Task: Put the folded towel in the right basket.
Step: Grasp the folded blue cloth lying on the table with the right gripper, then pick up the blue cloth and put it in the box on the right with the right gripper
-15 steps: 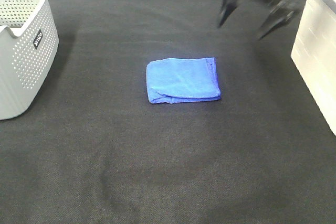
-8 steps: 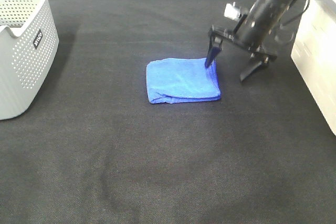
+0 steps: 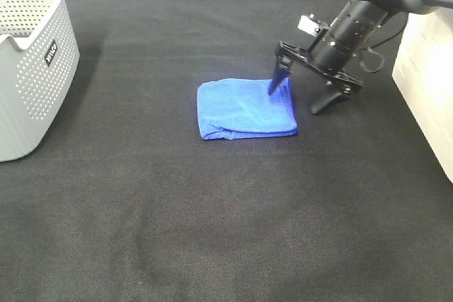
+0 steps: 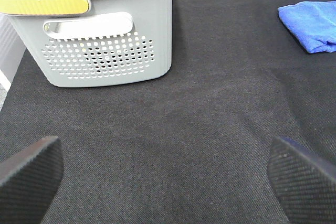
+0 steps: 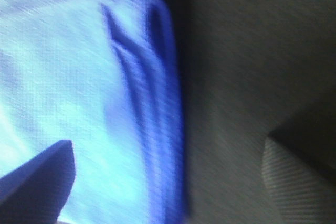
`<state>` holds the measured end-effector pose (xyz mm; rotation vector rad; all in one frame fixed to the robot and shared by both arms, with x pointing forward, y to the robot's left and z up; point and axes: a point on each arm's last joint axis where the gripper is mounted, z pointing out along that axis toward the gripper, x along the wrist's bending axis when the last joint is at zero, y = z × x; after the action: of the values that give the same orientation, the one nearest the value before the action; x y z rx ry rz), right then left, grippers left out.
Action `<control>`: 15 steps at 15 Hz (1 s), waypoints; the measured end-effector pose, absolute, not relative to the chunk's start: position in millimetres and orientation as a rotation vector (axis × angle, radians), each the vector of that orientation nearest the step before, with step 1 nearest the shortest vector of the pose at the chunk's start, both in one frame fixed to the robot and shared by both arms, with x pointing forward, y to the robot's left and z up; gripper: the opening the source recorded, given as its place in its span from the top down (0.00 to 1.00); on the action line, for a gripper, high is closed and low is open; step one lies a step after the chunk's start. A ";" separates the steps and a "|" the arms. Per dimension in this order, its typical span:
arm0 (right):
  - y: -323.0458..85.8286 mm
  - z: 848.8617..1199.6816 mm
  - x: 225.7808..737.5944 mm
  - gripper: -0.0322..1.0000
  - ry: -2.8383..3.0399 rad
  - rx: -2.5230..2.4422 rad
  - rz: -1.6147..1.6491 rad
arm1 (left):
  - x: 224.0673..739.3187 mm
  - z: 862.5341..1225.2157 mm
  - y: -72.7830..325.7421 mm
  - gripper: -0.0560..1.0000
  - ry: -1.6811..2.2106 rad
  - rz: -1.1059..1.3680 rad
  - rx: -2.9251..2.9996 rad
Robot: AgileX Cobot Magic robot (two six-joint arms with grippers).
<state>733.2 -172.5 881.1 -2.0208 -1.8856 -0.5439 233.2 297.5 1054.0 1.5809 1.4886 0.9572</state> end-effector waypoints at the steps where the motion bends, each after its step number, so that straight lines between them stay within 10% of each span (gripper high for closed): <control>1: -164.7 878.5 734.0 0.06 -1.889 -1.997 -0.576 | 233.2 1054.0 297.5 0.01 1.489 0.957 1.581; 4: -123.4 868.0 730.4 0.16 -1.874 -1.926 -0.666 | 233.2 1054.0 297.5 0.01 1.489 0.957 1.581; 9: -115.3 855.2 729.3 0.81 -1.905 -1.909 -0.673 | 233.2 1054.0 297.5 0.01 1.489 0.957 1.581; 15: -118.3 883.5 732.0 0.83 -2.029 -1.777 -0.610 | 233.2 1054.0 297.5 0.01 1.489 0.957 1.581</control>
<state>732.0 -118.3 883.5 -1.7766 -2.0289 -0.6101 233.2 297.5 1054.0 1.5809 1.4886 0.9572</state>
